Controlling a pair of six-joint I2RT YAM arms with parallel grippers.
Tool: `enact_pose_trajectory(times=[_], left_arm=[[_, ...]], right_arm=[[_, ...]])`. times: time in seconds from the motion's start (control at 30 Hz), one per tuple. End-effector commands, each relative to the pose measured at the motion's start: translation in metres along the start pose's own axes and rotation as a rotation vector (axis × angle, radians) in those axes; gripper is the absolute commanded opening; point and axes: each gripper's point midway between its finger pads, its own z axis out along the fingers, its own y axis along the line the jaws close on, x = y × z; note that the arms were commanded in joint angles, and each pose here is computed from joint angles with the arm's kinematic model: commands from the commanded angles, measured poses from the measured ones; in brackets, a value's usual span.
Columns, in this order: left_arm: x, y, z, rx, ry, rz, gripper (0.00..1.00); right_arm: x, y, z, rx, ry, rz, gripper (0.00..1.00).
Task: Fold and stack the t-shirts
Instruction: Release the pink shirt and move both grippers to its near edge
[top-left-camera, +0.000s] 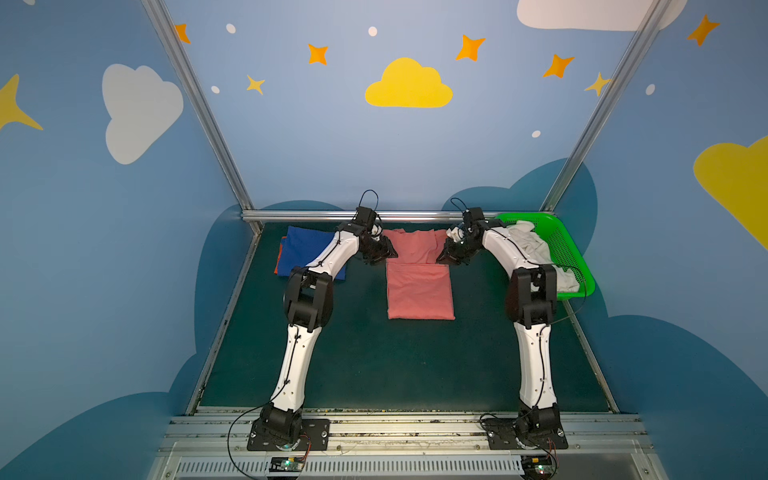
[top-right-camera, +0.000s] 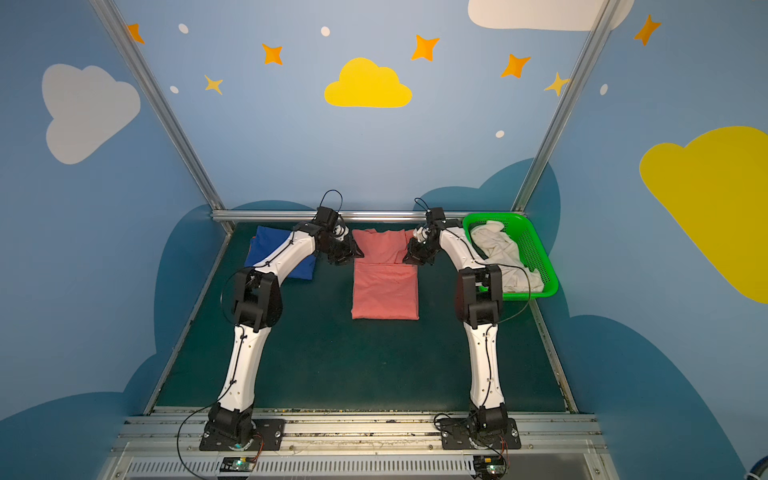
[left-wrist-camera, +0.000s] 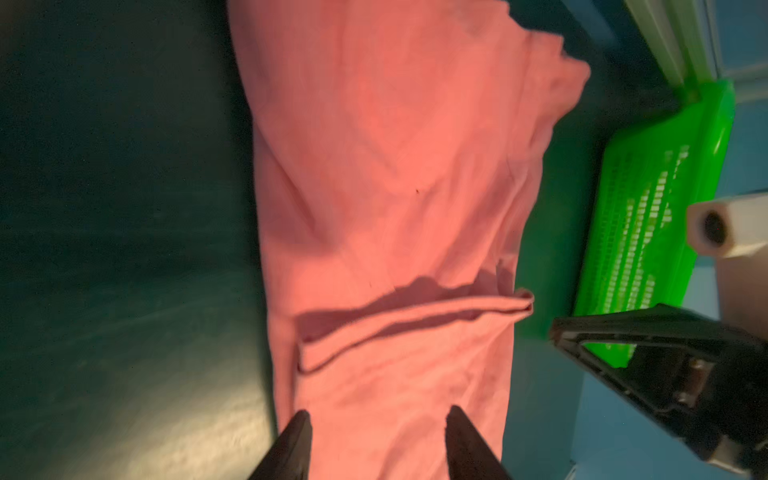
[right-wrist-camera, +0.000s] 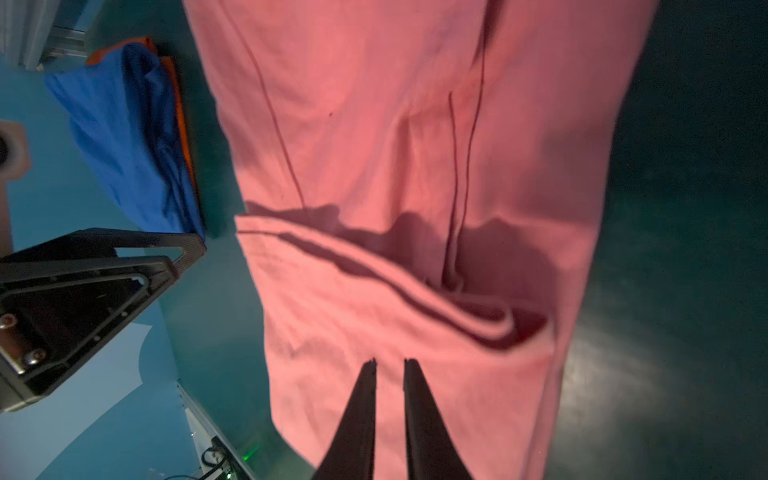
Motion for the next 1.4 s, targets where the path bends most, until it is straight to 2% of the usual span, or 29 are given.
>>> enact_pose_trajectory(times=[0.0, 0.1, 0.27, 0.5, 0.67, 0.8, 1.0, 1.17, 1.37], left_arm=[[0.012, -0.029, -0.052, -0.043, -0.068, 0.138, 0.67], [0.039, -0.026, -0.07, -0.131, -0.06, 0.197, 0.77], [0.087, -0.007, -0.08, -0.236, -0.035, 0.215, 0.82], [0.148, 0.017, -0.061, -0.27, 0.064, 0.164, 0.82], [0.179, 0.03, -0.038, -0.221, 0.114, 0.089, 0.84], [0.189, 0.04, -0.023, -0.209, 0.128, 0.044, 0.87], [0.188, 0.044, -0.004, -0.183, 0.113, -0.009, 0.86], [0.183, 0.041, 0.009, -0.13, 0.089, -0.05, 0.78], [0.186, 0.047, 0.022, -0.131, 0.113, -0.076, 0.63]], right_arm=[[0.007, 0.028, -0.05, -0.012, -0.104, -0.087, 0.22], [0.032, 0.027, -0.066, 0.002, -0.123, -0.1, 0.31], [0.077, 0.005, -0.077, 0.079, -0.126, -0.083, 0.43], [0.129, -0.034, -0.064, 0.165, -0.058, -0.019, 0.52], [0.158, -0.051, -0.045, 0.171, -0.005, 0.027, 0.55], [0.174, -0.061, -0.03, 0.187, 0.037, 0.043, 0.57], [0.178, -0.074, -0.006, 0.185, 0.077, 0.078, 0.58], [0.177, -0.081, 0.012, 0.175, 0.102, 0.11, 0.58], [0.178, -0.086, 0.024, 0.163, 0.115, 0.141, 0.55]])
